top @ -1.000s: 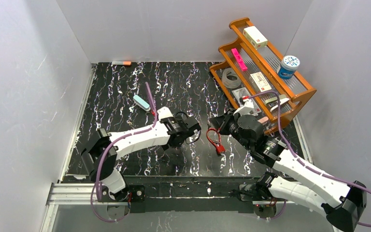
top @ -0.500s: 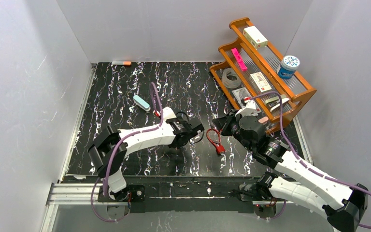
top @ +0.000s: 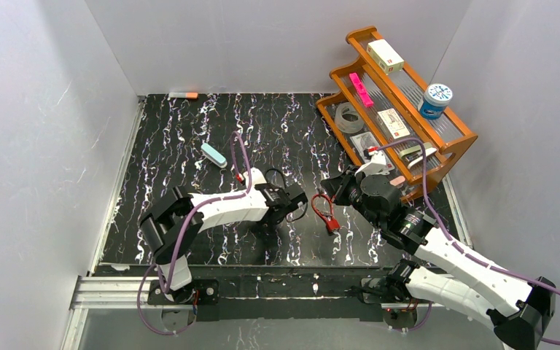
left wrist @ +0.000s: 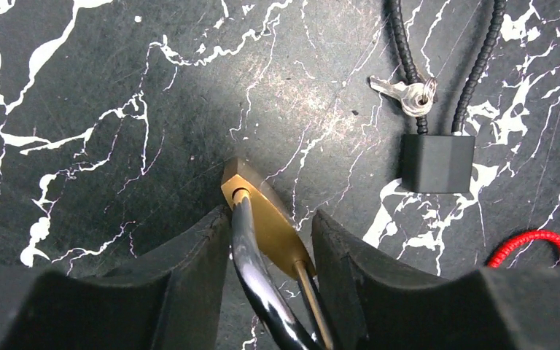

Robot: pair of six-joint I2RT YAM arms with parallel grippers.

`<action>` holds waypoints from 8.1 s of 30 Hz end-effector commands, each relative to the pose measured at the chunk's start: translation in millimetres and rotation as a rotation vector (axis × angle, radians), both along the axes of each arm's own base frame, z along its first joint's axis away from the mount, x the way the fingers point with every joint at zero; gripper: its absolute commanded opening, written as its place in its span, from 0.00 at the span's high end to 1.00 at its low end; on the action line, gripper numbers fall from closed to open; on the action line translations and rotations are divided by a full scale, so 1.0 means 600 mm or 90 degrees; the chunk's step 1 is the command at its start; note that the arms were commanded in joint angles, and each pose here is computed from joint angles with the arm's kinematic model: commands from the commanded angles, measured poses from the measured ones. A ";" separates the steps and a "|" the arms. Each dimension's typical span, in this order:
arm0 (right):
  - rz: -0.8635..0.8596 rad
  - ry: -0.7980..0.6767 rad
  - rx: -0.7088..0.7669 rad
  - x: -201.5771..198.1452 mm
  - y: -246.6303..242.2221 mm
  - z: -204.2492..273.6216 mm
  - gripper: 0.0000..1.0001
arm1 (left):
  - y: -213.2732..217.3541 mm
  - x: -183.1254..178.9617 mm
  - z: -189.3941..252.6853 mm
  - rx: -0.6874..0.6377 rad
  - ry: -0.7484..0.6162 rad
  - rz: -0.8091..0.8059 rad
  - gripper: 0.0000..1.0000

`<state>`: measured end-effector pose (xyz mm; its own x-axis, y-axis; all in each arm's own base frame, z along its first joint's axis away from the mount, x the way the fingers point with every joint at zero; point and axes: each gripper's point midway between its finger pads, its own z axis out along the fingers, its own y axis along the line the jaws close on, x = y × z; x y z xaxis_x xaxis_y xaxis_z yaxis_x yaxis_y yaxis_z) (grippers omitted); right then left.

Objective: Unlock with the key
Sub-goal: Pick up the lock from the center of the board, then unlock the lock.

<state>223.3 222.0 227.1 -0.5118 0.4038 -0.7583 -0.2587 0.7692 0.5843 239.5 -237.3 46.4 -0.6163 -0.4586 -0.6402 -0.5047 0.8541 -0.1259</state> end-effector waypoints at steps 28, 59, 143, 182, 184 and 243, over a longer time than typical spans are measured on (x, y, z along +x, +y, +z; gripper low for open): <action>-0.012 -0.013 0.012 0.016 0.009 0.025 0.99 | 0.016 -0.046 0.014 0.151 0.037 -0.548 0.84; -0.021 0.014 0.030 0.023 0.022 0.029 0.99 | 0.057 -0.050 0.000 0.139 -0.094 -0.568 0.50; 0.609 -0.263 0.337 -0.202 0.085 0.360 0.99 | -0.063 -0.109 0.712 -0.858 -0.190 -0.935 1.00; 0.590 -0.223 0.355 -0.167 0.107 0.368 0.99 | -0.058 -0.119 0.691 -0.827 -0.194 -0.943 1.00; 0.591 -0.221 0.355 -0.164 0.110 0.367 0.99 | -0.059 -0.118 0.687 -0.827 -0.191 -0.940 1.00; 0.423 -0.194 0.370 -0.070 0.132 0.329 0.80 | -0.070 -0.087 0.640 -0.789 -0.322 -0.824 1.00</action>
<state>164.8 318.5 386.3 -0.6865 0.2076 -0.6969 -0.7114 0.0067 0.7027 204.3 -274.7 402.7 -0.8012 -0.1521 -0.5787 0.5789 0.0475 -0.8140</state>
